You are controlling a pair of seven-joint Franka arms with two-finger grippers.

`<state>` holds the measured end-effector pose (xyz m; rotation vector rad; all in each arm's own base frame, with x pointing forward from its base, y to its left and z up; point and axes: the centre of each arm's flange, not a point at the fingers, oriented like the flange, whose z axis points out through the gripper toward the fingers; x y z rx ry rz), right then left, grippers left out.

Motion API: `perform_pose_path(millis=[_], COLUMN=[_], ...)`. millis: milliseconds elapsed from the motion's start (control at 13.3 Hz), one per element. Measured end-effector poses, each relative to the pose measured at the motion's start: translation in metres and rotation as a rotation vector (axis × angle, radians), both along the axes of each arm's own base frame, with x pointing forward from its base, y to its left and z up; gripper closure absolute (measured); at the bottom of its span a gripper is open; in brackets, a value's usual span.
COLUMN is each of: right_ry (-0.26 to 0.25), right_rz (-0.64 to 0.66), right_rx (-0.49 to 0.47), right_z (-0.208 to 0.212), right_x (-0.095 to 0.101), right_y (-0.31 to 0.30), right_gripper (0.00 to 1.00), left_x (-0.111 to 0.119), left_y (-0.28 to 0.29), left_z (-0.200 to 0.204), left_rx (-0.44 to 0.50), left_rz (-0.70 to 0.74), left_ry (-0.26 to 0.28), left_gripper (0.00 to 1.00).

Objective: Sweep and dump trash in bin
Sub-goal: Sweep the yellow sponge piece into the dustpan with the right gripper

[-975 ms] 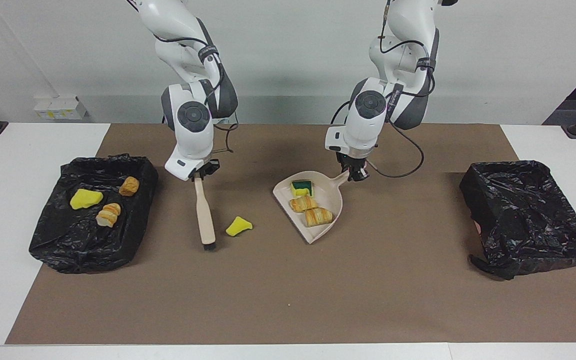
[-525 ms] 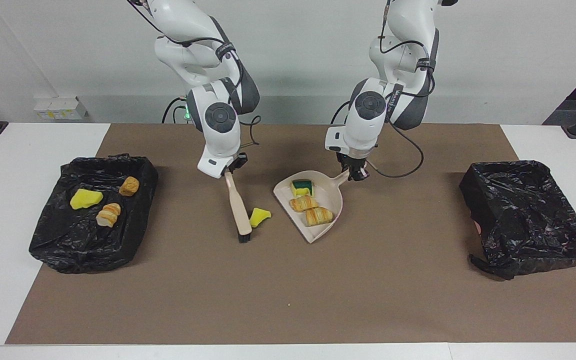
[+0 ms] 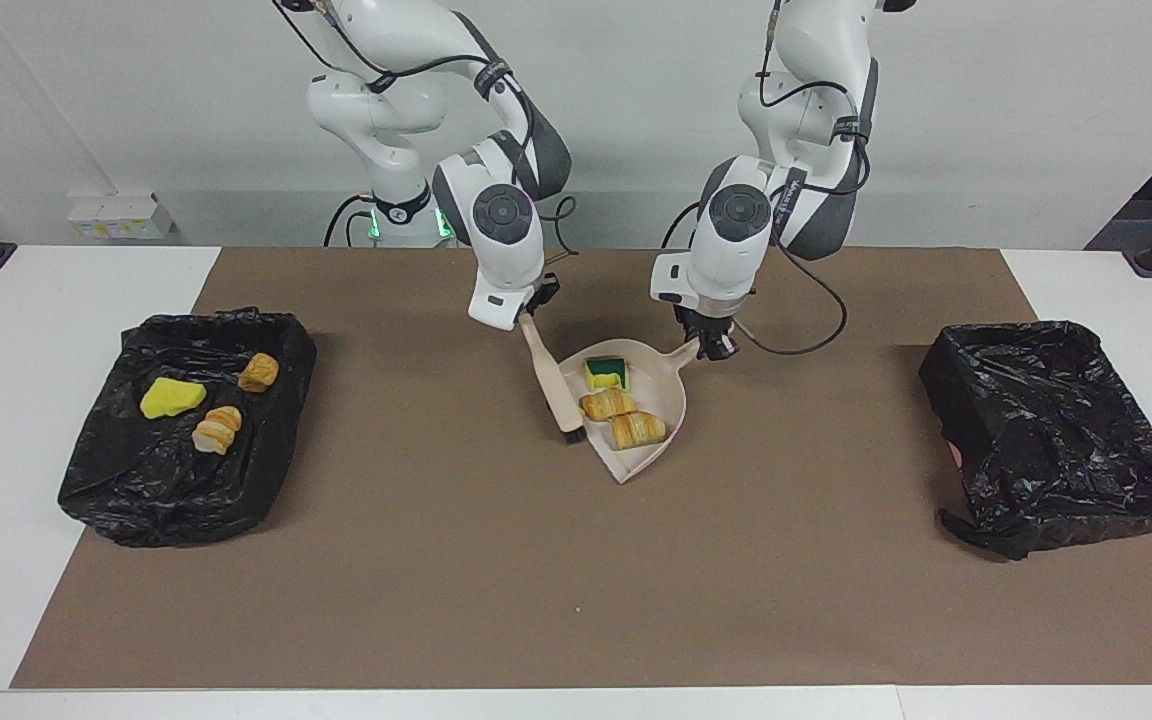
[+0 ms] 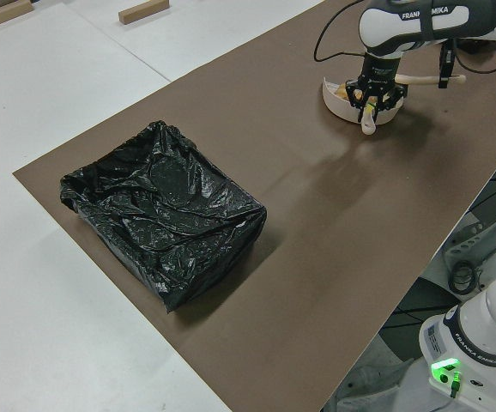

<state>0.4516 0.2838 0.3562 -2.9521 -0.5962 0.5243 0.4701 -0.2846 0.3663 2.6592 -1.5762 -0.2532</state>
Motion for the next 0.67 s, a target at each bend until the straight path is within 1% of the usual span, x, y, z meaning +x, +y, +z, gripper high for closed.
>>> perform_pose_path(millis=[150, 300, 450, 525, 675], right_ry=[0.007, 0.015, 0.031, 0.035, 0.024], right_rz=[-0.008, -0.012, -0.006, -0.005, -0.003], right_rx=[0.023, 0.025, 0.021, 0.015, 0.012], right_z=[0.007, 0.017, 0.033, 0.042, 0.055], right_x=[-0.011, -0.026, -0.039, -0.043, -0.048], right_y=[0.021, 0.042, 0.049, 0.048, 0.047], right_gripper=[0.74, 0.74, 0.74, 0.74, 0.74], left_x=[0.001, 0.001, 0.001, 0.001, 0.001], left_y=[0.001, 0.002, 0.003, 0.003, 0.004], left_z=[0.000, 0.000, 0.000, 0.000, 0.000], left_rx=[0.000, 0.001, 0.002, 0.002, 0.004], left_rz=[0.002, 0.004, 0.005, 0.005, 0.007], left_ry=[0.000, 0.001, 0.003, 0.004, 0.006], left_gripper=[0.69, 0.69, 0.69, 0.69, 0.69])
